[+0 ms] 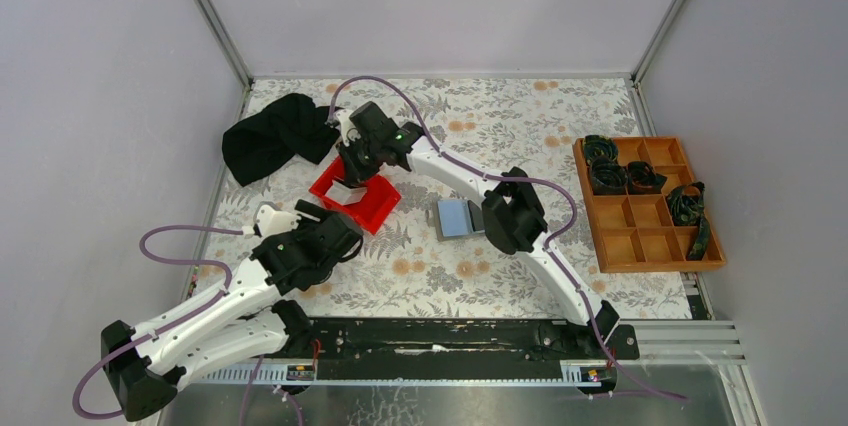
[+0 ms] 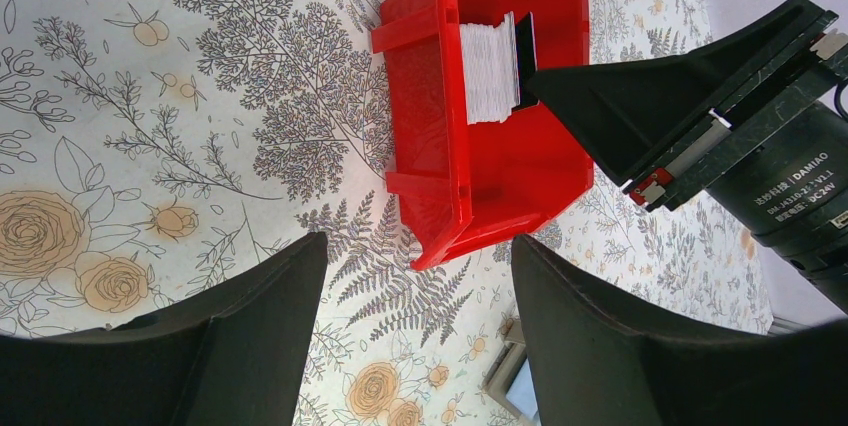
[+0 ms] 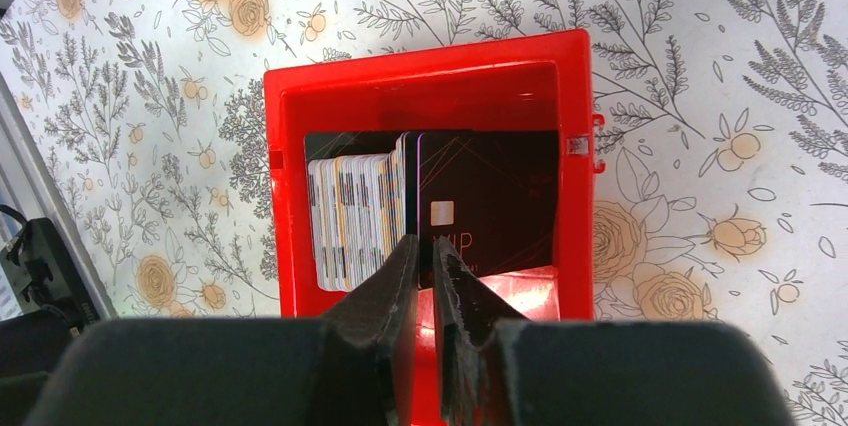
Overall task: Put the credit cards into the card holder
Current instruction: Pick up the credit card from the storage box.
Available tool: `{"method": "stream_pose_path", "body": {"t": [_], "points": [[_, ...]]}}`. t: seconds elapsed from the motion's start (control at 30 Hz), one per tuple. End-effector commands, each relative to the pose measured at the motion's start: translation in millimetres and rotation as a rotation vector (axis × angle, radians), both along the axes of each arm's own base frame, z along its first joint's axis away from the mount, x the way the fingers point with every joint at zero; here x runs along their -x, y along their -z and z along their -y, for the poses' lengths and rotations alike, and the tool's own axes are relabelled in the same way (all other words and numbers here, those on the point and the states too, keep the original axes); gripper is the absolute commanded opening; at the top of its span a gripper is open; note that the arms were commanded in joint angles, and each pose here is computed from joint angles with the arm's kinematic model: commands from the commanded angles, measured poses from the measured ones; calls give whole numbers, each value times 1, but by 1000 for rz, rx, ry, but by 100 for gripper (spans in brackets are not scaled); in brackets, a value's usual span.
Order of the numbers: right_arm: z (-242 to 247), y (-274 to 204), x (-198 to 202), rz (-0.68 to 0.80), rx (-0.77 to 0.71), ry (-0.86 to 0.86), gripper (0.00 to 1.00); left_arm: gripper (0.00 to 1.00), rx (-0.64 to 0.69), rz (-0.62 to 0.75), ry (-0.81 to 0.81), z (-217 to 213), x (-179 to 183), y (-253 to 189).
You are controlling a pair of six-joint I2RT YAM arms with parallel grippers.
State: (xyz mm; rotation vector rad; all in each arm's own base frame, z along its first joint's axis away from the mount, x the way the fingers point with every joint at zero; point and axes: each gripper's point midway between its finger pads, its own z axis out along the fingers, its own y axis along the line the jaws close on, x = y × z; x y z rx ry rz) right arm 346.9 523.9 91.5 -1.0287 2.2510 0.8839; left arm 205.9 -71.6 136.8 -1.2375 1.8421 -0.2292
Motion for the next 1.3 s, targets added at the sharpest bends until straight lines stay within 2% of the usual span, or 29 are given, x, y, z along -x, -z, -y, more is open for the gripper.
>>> {"method": "stream_pose_path", "body": {"t": [0.0,0.23,0.63,1.27], "points": [[5,-58,-8,98,-52,14,14,75,-35,27,-27,-10,-1,-1],[15,-56,-19,163,-1,48,9,75,-38,29,-28,-10,-1,-1],[25,-29,-22,195,87,68,9,75,-37,20,-18,-6,-3,2],[21,7,-20,176,123,69,11,75,-52,12,-9,-8,-1,6]]}}
